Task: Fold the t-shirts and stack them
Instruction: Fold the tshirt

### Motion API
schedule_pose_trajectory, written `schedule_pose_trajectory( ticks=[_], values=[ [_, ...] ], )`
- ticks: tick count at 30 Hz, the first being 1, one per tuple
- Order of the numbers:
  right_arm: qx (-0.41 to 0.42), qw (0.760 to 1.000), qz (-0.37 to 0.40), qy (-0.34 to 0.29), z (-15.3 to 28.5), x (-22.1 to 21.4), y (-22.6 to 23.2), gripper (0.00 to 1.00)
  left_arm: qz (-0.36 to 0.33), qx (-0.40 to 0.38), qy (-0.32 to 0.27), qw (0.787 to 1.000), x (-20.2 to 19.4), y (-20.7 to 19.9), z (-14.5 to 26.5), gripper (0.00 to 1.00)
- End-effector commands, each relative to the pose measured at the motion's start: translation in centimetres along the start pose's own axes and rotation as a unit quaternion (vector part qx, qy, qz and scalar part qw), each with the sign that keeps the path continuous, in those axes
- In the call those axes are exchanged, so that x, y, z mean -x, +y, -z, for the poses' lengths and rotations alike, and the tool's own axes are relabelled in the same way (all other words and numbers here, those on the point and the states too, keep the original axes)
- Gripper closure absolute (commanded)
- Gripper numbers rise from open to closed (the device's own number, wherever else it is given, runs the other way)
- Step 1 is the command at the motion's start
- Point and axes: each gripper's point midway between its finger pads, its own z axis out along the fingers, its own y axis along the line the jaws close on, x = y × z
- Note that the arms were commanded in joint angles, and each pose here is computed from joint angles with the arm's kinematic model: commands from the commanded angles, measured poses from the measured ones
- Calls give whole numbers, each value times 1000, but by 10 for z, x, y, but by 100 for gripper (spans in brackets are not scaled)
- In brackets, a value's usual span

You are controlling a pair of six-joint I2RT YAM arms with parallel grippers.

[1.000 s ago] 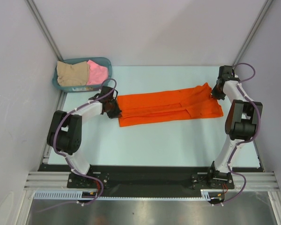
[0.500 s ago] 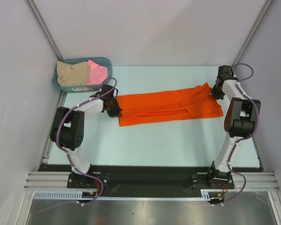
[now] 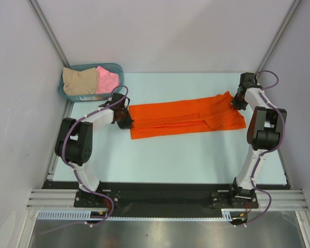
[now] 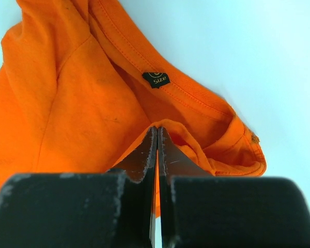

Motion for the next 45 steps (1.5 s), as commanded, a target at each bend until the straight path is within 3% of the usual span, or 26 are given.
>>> schedule_pose_trajectory(
  ticks=[1,6,7,11,12,14,20,28,36,45],
  values=[
    [7,999,-3,-32,6,25,3,100,11,8,-27,1000,14,4,11,100],
    [15,1000,-5,-24,0,23,3,96,17,13,-27,999,13,7,8,97],
    [22,1000,-3,-21,-1,22,5,94,17,14,-33,999,15,7,9,92],
    [58,997,34,-26,-9,30,3,71,15,19,-83,996,34,6,29,52],
    [51,997,29,-46,-4,41,-2,64,14,22,-96,995,39,7,35,48],
    [38,995,33,-85,7,62,-5,61,4,17,-134,991,53,3,58,42],
    [13,985,99,-143,72,67,29,59,-30,-35,-179,983,49,-20,98,42],
    [181,968,137,-104,121,-41,107,59,-95,-123,-89,984,-5,-73,65,49],
    [204,966,152,-49,109,-92,112,62,-143,-160,-38,976,-39,-116,34,52],
    [210,966,153,4,77,-139,125,89,-128,-118,-28,984,-43,-99,12,57]
  ],
)
